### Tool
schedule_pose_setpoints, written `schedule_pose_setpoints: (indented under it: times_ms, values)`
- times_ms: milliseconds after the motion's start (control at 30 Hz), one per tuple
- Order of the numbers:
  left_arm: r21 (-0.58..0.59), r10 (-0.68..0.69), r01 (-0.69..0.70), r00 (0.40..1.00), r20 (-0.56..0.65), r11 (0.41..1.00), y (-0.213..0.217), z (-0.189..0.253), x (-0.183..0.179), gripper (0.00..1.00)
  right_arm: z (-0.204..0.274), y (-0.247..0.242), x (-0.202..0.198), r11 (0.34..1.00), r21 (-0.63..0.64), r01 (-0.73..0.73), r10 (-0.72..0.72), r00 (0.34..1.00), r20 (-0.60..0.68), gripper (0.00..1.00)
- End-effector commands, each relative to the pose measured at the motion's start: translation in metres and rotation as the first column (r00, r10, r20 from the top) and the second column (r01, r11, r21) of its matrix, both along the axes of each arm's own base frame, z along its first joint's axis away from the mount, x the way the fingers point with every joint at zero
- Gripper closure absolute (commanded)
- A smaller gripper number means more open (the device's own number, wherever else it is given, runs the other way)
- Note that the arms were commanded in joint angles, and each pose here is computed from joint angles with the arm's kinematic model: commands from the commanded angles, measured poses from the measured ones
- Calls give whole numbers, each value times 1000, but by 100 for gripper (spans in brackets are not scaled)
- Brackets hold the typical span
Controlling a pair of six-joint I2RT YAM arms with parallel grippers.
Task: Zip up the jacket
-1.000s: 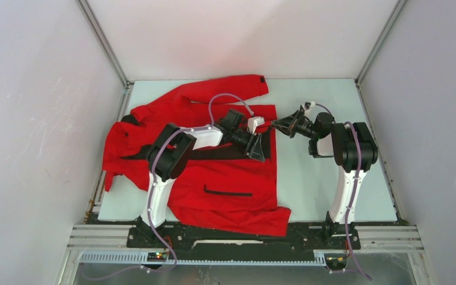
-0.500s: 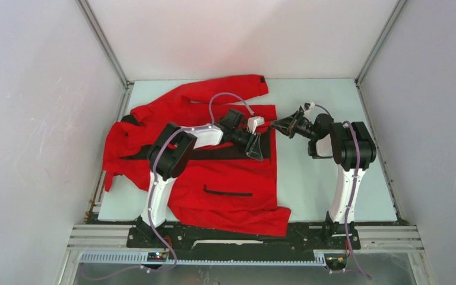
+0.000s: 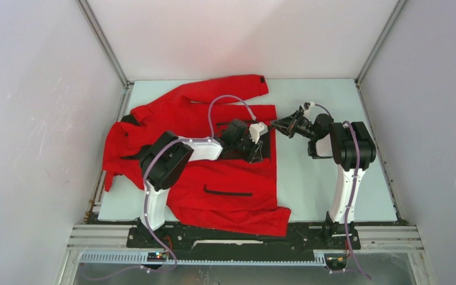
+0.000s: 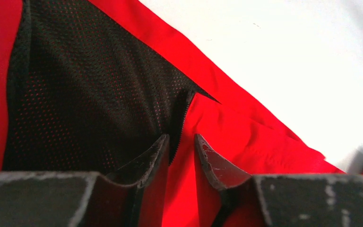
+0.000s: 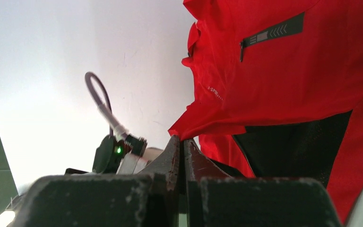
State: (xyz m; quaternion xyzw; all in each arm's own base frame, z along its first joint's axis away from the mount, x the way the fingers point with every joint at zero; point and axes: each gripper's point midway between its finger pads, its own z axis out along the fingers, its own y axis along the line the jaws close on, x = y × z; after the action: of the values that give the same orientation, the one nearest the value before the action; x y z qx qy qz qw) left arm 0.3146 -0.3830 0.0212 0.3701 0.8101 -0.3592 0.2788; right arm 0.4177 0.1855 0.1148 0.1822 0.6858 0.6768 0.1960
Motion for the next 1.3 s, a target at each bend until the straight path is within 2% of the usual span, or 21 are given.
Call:
schedule_pose_setpoints:
  times_ms: [0, 100, 200, 300, 367, 567, 800, 867, 967, 1033, 1133, 1267]
  values:
    - [211, 125, -163, 975, 182, 964, 38, -40, 10, 71, 8, 3, -2, 1000, 2, -11, 11, 998, 63, 100]
    - [182, 168, -214, 956, 239, 960, 39, -34, 15, 79, 11, 3, -3, 1000, -2, -12, 12, 997, 71, 100]
    - [126, 178, -219, 945, 274, 968, 35, -19, 14, 82, 10, 3, -4, 1000, -14, -6, 7, 998, 68, 100]
    - [47, 156, -175, 949, 275, 983, 27, 0, 7, 90, 10, 2, -4, 1000, -28, 1, 1, 997, 75, 100]
    - [7, 130, -136, 957, 259, 991, 22, 10, 0, 99, 10, 0, -4, 1000, -30, 4, -2, 997, 75, 100]
    - [-154, 84, -57, 981, 173, 986, 14, 44, -16, 100, 7, -2, -6, 999, -35, 10, -8, 997, 74, 100]
    - [-197, 48, -55, 998, -38, 979, 2, 41, -9, 100, 8, -2, -7, 999, -34, 10, -7, 997, 77, 100]
    - [-267, 57, -63, 998, -30, 962, 2, 58, -11, 100, 8, -2, -7, 999, -34, 10, -8, 997, 75, 100]
    - [-300, 79, -91, 996, -52, 950, 6, 73, -13, 100, 8, 0, -9, 999, -39, 8, -4, 996, 90, 100]
    - [-300, 88, -110, 992, -85, 947, 7, 77, -14, 100, 15, 0, -12, 999, -35, 14, -9, 989, 145, 100]
    - [-361, 67, -113, 988, -140, 926, 6, 89, -21, 100, 21, -1, -18, 999, -28, 35, -29, 978, 208, 100]
    - [-392, 113, -152, 986, -121, 907, 21, 95, -19, 100, 24, -2, -23, 998, -39, 43, -31, 966, 257, 100]
